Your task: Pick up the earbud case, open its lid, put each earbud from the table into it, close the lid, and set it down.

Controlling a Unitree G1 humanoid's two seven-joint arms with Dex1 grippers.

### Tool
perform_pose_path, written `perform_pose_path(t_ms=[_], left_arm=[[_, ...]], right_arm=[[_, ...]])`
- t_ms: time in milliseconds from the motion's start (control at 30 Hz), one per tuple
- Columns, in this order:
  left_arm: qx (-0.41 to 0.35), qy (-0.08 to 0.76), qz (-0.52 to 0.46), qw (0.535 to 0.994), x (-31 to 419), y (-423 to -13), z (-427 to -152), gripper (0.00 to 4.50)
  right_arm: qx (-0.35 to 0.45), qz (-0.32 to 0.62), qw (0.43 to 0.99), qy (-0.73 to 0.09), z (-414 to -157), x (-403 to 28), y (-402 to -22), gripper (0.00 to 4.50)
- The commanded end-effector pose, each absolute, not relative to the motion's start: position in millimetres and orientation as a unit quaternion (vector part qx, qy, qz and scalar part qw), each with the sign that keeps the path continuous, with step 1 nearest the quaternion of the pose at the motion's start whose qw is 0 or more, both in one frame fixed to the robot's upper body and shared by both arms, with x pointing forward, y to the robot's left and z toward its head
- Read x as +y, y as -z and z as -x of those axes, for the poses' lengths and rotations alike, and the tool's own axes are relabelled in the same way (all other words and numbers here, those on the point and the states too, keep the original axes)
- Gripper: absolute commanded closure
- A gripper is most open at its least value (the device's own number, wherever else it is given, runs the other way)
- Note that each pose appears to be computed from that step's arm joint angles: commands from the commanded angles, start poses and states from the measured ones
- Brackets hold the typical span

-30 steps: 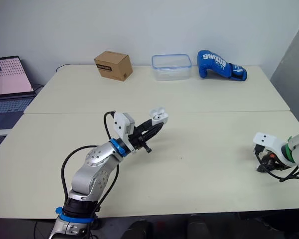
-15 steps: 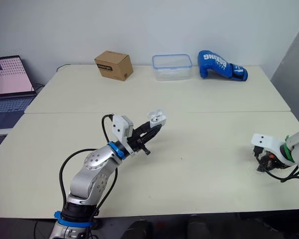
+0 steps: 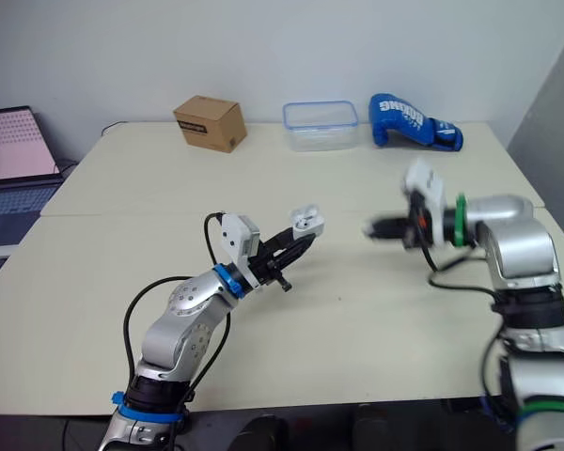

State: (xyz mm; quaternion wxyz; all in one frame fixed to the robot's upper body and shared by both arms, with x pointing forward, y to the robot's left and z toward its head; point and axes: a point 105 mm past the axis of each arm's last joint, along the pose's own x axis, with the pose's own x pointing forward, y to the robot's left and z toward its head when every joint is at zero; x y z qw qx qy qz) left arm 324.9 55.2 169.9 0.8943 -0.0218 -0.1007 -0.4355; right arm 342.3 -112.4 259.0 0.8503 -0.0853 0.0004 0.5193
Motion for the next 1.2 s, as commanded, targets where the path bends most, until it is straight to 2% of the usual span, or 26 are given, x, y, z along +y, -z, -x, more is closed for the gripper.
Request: perform_pose_path(t_ms=[33,267,800,1200], left_arm=[[-0.121,0.472,0.034,0.873,47,-188,-321,3.73],[-0.13,0.5,0.043,0.855,42,-207,-327,3.73],[-0.146,0.513,0.035,0.845,41,-216,-325,3.73],[-0.156,0.517,0.038,0.841,38,-221,-322,3.73]], right_arm=[[-0.09,-0.006,0.881,-0.465,-332,-98,-287,4.13],[-0.136,-0.035,0.897,-0.42,-322,-75,-280,4.13],[-0.121,-0.003,0.914,-0.387,-317,-81,-245,4.13],[-0.123,0.042,0.915,-0.383,-318,-78,-241,4.13]])
